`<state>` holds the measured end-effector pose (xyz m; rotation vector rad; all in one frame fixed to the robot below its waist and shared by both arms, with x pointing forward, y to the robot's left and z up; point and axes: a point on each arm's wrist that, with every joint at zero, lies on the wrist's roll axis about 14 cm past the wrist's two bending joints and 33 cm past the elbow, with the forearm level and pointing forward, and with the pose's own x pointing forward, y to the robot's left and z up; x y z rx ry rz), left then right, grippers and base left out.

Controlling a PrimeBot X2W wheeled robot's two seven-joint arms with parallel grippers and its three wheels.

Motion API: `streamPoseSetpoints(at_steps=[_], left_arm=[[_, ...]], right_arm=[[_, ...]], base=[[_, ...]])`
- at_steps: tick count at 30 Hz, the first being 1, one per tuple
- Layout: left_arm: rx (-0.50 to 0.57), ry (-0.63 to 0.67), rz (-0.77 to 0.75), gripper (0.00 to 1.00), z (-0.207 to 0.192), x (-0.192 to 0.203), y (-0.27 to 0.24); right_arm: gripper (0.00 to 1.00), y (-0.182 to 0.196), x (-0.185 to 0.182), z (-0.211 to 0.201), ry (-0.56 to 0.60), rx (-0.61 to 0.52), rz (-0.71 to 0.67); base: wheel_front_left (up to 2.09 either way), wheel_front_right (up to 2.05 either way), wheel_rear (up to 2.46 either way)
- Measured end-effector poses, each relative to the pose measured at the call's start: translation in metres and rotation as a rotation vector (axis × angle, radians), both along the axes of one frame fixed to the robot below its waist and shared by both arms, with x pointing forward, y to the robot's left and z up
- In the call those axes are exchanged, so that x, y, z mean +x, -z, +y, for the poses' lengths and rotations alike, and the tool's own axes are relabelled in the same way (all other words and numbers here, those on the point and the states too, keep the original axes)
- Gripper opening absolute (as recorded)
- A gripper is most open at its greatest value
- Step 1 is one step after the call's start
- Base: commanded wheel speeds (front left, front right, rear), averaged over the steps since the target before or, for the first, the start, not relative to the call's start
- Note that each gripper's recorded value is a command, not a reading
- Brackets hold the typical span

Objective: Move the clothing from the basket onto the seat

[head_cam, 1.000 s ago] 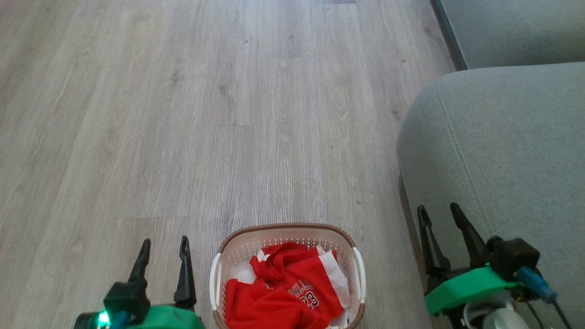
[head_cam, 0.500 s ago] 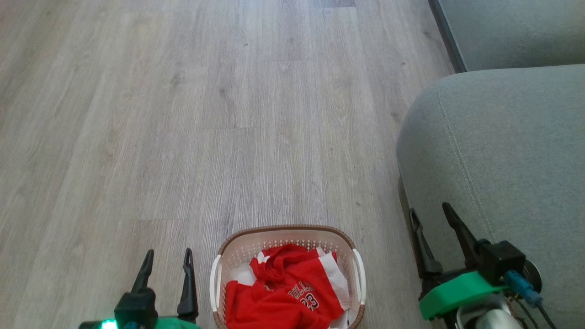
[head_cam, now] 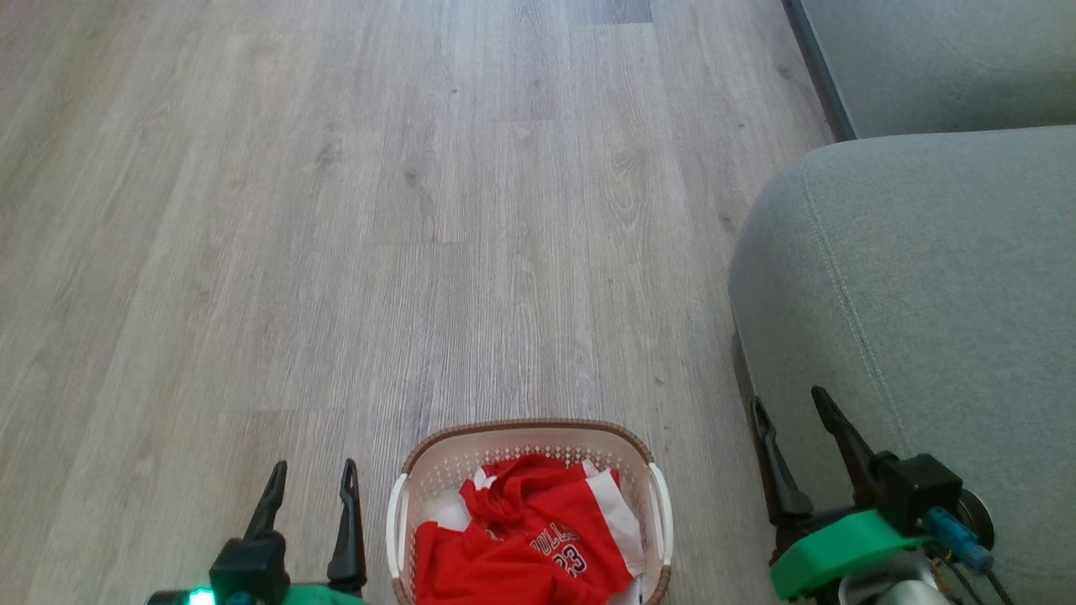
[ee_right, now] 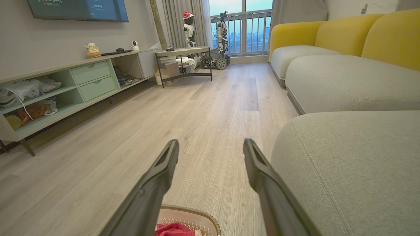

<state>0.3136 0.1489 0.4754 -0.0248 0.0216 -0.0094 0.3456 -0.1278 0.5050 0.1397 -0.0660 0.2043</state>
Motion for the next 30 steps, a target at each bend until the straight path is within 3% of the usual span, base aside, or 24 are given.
streamPoseSetpoints(at_steps=[23, 30], left_arm=[[-0.012, -0.002, 0.027, 1.0, 0.0, -0.003, 0.008], [-0.014, 0.065, 0.065, 1.0, -0.016, 0.002, 0.019]], right_arm=[[1.0, 0.006, 0.001, 0.001, -0.002, -0.001, 0.018], [1.0, 0.017, 0.006, -0.005, 0.016, -0.002, 0.053]], base=[[0.0, 0.0, 0.0], [0.0, 0.0, 0.0]])
